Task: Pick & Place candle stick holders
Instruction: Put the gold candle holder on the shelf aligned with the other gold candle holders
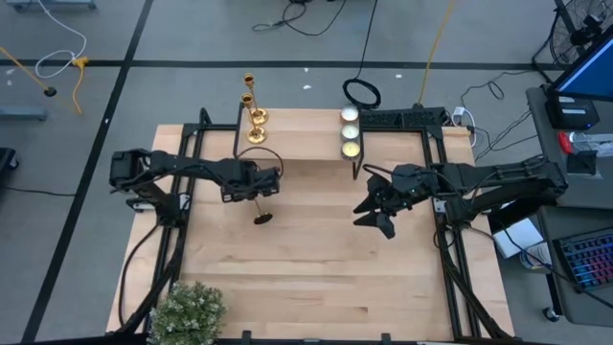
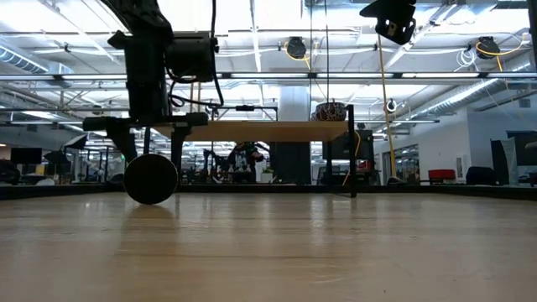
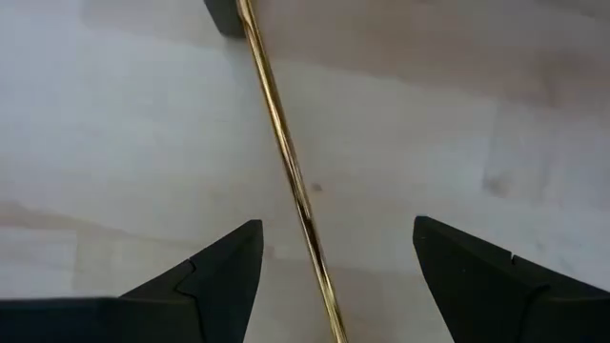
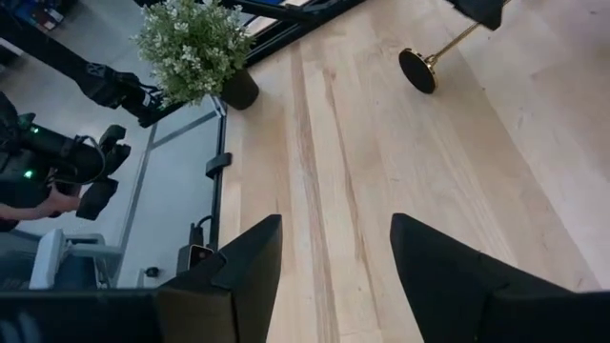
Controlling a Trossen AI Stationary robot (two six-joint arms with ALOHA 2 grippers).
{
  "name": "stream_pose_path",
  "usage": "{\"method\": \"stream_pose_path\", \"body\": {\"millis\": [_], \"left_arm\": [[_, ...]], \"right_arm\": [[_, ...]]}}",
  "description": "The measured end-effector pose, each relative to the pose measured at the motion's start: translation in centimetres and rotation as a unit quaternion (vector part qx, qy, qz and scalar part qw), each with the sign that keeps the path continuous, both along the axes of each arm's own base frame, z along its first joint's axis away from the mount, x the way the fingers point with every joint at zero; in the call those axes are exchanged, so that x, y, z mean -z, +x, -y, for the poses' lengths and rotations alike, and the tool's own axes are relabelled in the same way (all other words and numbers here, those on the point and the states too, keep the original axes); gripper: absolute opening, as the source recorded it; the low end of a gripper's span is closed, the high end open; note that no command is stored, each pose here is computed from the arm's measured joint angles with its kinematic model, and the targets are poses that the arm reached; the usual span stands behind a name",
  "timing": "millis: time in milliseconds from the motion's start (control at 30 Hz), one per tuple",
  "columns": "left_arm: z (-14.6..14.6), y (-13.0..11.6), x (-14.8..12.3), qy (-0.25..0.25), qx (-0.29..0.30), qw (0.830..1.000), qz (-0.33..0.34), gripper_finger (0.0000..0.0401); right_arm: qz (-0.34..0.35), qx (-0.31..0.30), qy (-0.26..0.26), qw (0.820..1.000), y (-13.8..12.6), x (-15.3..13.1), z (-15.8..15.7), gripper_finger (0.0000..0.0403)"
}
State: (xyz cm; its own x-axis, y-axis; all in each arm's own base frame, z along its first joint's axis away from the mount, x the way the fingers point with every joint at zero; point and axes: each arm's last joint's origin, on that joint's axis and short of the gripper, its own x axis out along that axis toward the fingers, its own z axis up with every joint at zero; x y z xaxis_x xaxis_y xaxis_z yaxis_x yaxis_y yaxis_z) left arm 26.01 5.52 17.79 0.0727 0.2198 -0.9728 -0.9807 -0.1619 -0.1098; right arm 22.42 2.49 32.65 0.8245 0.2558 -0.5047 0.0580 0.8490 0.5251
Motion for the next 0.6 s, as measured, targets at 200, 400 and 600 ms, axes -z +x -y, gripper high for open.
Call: {"method": "stream_pose_path", "body": {"millis": [200,400,600], "left_arm": [[-2.1,-0.5,0.0,0.001,-0.011,1.0,-0.007,0.0273],[-3.1,-0.9,0.0,-0.012,-0.013,1.0,-0.009,0.0271],[-3.2,-0.9,0.0,-0.011,-0.011,1.0,-0.007,0.0225]], "right_arm": [[-0.005,0.0,0.0,1.0,-0.1,0.1,0.0,0.0195],[-0.012,0.0,-0.001,1.0,-0.1,0.2,0.0,0.0191],[-0.012,-0.001,-0.003,1.0,-0.1,0.2,0.0,0.019]]}}
